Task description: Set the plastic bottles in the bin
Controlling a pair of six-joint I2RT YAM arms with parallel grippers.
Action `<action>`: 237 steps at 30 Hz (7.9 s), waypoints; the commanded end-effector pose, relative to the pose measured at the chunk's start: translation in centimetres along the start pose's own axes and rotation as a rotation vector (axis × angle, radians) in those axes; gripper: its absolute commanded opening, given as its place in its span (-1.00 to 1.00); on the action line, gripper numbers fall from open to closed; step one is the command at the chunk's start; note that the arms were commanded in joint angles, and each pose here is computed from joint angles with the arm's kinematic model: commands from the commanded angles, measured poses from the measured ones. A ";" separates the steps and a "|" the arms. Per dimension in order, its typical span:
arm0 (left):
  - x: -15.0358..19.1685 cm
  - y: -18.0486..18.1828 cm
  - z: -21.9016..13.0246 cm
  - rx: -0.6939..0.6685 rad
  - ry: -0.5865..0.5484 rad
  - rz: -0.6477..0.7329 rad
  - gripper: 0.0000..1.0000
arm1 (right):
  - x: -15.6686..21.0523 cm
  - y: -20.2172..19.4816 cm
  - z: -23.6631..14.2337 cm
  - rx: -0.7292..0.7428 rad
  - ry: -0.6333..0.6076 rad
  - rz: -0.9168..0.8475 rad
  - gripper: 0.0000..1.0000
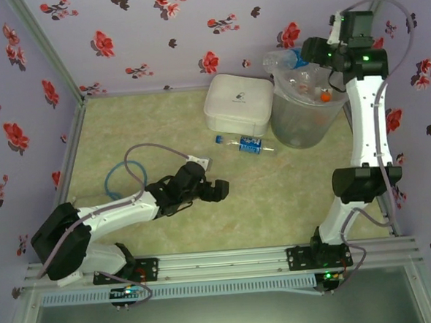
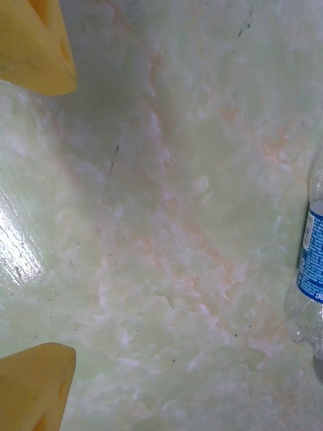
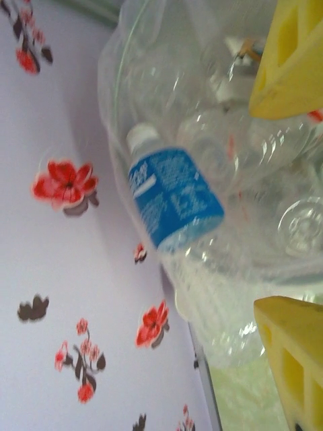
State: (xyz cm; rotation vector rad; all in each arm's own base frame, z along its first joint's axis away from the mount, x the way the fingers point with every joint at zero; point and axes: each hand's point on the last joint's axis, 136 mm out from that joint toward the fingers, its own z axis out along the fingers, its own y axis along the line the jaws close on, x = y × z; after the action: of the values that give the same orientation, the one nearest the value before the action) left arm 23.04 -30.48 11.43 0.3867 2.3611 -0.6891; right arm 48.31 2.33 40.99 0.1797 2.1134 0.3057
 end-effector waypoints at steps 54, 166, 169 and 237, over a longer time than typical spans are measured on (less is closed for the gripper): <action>-1.7 -0.6 0.2 0.058 -0.049 -0.055 0.90 | -0.3 -6.8 -0.5 0.287 -0.113 -0.067 0.95; -16.9 4.4 4.3 0.062 -0.427 -0.545 -0.77 | 19.5 7.7 -13.9 -0.383 0.143 -0.072 0.13; -17.5 3.4 1.6 0.047 -0.407 -0.419 -0.77 | 23.2 9.9 -12.3 -0.390 0.282 -0.219 0.16; -7.9 -0.7 14.0 0.027 -0.011 -0.163 0.61 | 35.9 -2.8 3.8 0.276 0.154 1.007 0.77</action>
State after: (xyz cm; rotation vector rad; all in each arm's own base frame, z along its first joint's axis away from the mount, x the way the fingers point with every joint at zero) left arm 36.79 -39.54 9.64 0.2330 2.3622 -0.8030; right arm 31.02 9.52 8.84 1.3810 2.1242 0.6205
